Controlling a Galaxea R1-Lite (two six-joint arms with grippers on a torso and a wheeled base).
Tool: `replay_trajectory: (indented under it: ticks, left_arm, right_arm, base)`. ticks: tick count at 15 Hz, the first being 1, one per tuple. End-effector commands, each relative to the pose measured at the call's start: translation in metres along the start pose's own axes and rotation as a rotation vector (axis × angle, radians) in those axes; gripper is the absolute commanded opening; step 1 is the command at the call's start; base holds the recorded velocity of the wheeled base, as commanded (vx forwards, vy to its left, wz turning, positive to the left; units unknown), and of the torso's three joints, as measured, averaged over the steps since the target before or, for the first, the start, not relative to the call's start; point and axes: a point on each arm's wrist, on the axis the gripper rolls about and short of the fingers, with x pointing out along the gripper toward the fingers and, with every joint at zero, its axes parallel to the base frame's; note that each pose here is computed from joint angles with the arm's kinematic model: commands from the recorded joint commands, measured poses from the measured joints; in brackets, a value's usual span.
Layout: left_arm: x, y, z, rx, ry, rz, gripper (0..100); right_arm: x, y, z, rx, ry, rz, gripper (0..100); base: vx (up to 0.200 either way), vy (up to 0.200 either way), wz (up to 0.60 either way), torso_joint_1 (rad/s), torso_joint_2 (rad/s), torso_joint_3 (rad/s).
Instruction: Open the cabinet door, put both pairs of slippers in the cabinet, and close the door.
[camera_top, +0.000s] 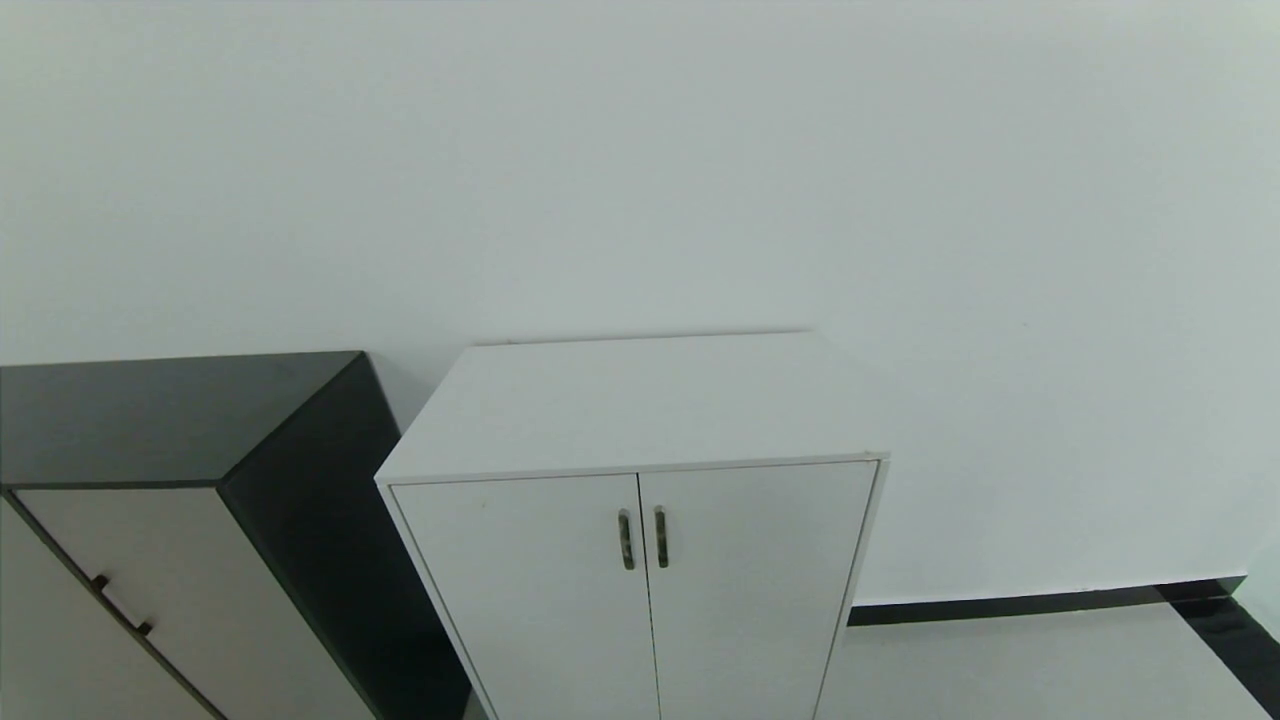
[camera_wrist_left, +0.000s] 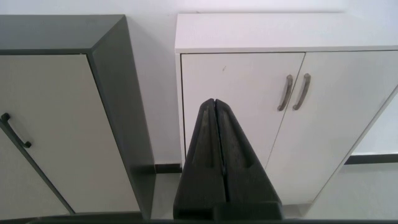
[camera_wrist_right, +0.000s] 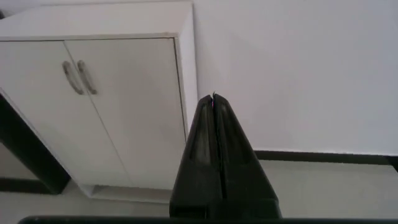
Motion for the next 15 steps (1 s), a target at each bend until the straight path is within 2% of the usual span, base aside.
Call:
replay_trajectory:
  ticks: [1, 2, 4, 5, 6, 7, 15]
  left_arm:
    - [0.0001, 0.0, -0.0001, 0.0, 0.002, 0.001, 0]
    - [0.0001, 0.0, -0.0001, 0.0, 0.002, 0.001, 0]
    - [0.0001, 0.0, -0.0001, 0.0, 0.002, 0.001, 0]
    - [0.0001, 0.0, -0.0001, 0.0, 0.002, 0.001, 0]
    - [0.0001, 0.0, -0.0001, 0.0, 0.002, 0.001, 0]
    - [0.0001, 0.0, -0.0001, 0.0, 0.002, 0.0, 0]
    - [0.0001, -0.0001, -0.0001, 0.004, 0.002, -0.005, 0]
  right_arm:
    - [-0.0005, -0.0005, -0.001, 0.0, -0.007, -0.025, 0]
    - [-0.0004, -0.0014, -0.0008, -0.001, -0.007, -0.068, 0]
    - [-0.001, -0.0066, 0.0, -0.009, -0.027, -0.301, 0]
    - [-0.0001, -0.0062, -0.0003, -0.011, -0.039, -0.278, 0]
    - [0.0036, -0.0032, -0.0085, -0.022, -0.02, -0.123, 0]
    - [0.0037, -0.0027, -0.0082, -0.024, -0.019, -0.098, 0]
    - [0.0037, -0.0027, -0.0085, 0.004, -0.022, -0.098, 0]
  base:
    - [0.0, 0.0, 0.0, 0.0, 0.0, 0.0]
    - [0.0, 0.0, 0.0, 0.0, 0.0, 0.0]
    - [0.0, 0.0, 0.0, 0.0, 0.0, 0.0]
    - [0.0, 0.0, 0.0, 0.0, 0.0, 0.0]
    - [0.0, 0.0, 0.0, 0.0, 0.0, 0.0]
    - [0.0, 0.0, 0.0, 0.0, 0.0, 0.0]
    - [0.0, 0.0, 0.0, 0.0, 0.0, 0.0]
